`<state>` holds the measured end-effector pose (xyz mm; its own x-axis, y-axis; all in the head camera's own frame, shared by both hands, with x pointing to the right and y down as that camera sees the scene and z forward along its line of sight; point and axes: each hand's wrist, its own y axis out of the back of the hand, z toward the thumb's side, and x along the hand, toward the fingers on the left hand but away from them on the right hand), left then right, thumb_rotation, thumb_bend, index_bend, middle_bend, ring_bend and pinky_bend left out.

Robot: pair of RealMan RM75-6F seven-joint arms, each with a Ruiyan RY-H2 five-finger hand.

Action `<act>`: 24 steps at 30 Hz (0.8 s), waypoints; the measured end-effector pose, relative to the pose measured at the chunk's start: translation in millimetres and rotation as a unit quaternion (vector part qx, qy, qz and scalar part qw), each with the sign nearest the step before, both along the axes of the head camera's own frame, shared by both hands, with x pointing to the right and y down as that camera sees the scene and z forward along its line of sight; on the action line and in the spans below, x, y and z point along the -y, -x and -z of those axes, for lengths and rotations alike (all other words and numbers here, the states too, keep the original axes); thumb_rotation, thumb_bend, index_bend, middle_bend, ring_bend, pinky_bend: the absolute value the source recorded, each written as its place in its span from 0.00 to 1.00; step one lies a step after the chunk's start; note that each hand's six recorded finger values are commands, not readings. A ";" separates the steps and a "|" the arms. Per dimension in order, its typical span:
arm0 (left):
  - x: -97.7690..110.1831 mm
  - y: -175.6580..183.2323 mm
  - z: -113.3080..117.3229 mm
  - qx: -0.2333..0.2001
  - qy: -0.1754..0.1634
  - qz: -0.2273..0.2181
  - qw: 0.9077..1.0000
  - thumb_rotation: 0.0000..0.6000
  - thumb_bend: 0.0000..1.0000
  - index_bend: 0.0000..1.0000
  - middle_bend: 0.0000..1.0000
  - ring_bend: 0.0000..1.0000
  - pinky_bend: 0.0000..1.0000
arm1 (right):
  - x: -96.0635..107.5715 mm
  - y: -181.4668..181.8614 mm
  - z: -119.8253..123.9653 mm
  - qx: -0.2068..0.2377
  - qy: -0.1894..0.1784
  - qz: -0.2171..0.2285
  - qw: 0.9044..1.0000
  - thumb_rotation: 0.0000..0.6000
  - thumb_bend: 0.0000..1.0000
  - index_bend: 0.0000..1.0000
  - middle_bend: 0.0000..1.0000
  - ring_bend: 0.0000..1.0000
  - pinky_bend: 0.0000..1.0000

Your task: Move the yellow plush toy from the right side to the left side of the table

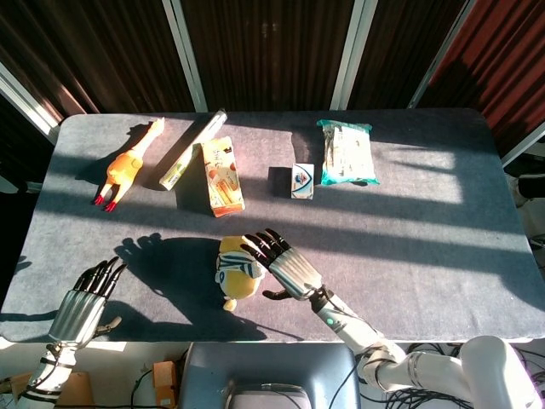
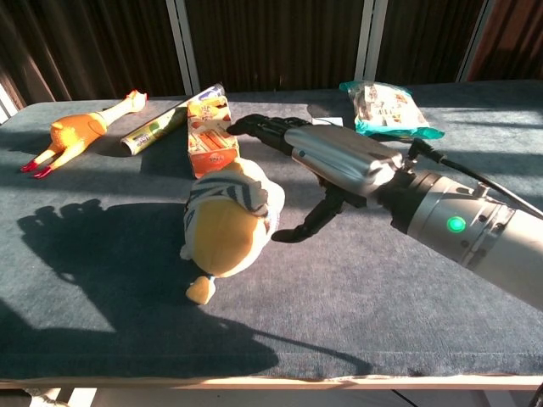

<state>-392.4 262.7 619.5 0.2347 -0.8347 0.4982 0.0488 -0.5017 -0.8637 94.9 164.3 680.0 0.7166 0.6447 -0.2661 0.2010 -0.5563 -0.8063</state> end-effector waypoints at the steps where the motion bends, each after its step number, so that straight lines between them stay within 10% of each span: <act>1: -0.3 -0.5 0.0 0.000 0.000 -0.002 1.000 1.00 0.00 0.00 0.00 0.05 0.18 | 1.8 -3.1 4.1 0.002 -0.002 0.001 1.000 1.00 0.03 0.00 0.00 0.00 0.00; 10: 0.1 -5.9 -1.6 -0.005 0.002 -0.010 1.000 1.00 0.00 0.00 0.00 0.05 0.19 | 6.8 -92.3 41.3 -0.080 -0.039 -0.012 0.996 1.00 0.01 0.00 0.00 0.00 0.00; 18: 3.9 -35.6 -10.8 -0.032 0.013 -0.023 0.999 1.00 0.00 0.00 0.00 0.05 0.20 | -27.4 -233.0 75.8 -0.213 -0.048 -0.097 0.971 1.00 0.00 0.00 0.00 0.00 0.00; 24: 10.8 -81.5 -20.0 -0.066 0.026 -0.078 0.994 1.00 0.00 0.00 0.00 0.00 0.20 | -40.8 -272.2 90.9 -0.209 -0.040 -0.131 0.968 1.00 0.00 0.00 0.00 0.00 0.00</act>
